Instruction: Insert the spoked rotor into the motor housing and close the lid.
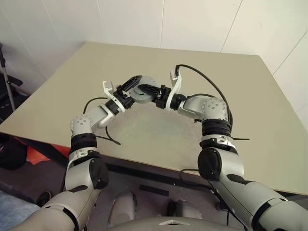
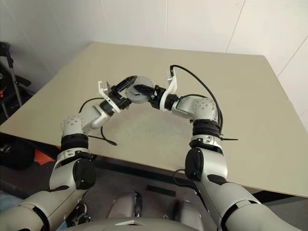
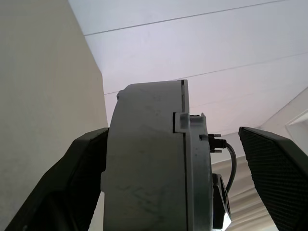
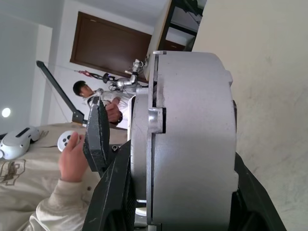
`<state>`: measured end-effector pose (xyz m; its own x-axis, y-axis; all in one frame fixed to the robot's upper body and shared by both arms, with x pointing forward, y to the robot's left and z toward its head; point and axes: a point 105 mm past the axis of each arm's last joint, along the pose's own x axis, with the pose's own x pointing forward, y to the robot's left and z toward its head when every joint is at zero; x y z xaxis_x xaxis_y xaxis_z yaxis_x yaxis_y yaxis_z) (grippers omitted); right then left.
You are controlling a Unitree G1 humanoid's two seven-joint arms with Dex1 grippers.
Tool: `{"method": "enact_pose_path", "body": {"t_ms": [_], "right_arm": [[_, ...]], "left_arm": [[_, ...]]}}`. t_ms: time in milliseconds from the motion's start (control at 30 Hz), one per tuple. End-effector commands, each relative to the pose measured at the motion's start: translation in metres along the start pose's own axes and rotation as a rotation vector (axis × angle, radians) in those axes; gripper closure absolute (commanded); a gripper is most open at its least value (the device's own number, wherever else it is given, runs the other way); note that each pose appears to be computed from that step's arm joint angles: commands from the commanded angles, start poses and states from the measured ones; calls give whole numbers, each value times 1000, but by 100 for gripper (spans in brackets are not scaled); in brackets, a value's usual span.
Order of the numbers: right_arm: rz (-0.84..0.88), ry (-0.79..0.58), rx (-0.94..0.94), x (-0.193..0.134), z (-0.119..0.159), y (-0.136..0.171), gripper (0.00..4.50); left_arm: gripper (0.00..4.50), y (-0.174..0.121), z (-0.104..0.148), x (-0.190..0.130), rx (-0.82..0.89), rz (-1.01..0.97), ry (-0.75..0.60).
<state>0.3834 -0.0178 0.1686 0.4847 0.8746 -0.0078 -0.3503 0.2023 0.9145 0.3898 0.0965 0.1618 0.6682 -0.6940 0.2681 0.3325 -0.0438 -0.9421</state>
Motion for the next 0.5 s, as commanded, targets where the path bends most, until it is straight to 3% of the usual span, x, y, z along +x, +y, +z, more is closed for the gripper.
{"method": "enact_pose_path", "body": {"t_ms": [33, 133, 500], "right_arm": [[82, -39, -51, 1, 12, 24, 243], [79, -42, -53, 1, 13, 23, 243], [71, -49, -63, 1, 13, 22, 243]], "left_arm": [[125, -3, 3, 2, 23, 2, -6], [210, -2, 3, 4, 21, 7, -4], [213, -1, 1, 6, 29, 15, 4]]}}
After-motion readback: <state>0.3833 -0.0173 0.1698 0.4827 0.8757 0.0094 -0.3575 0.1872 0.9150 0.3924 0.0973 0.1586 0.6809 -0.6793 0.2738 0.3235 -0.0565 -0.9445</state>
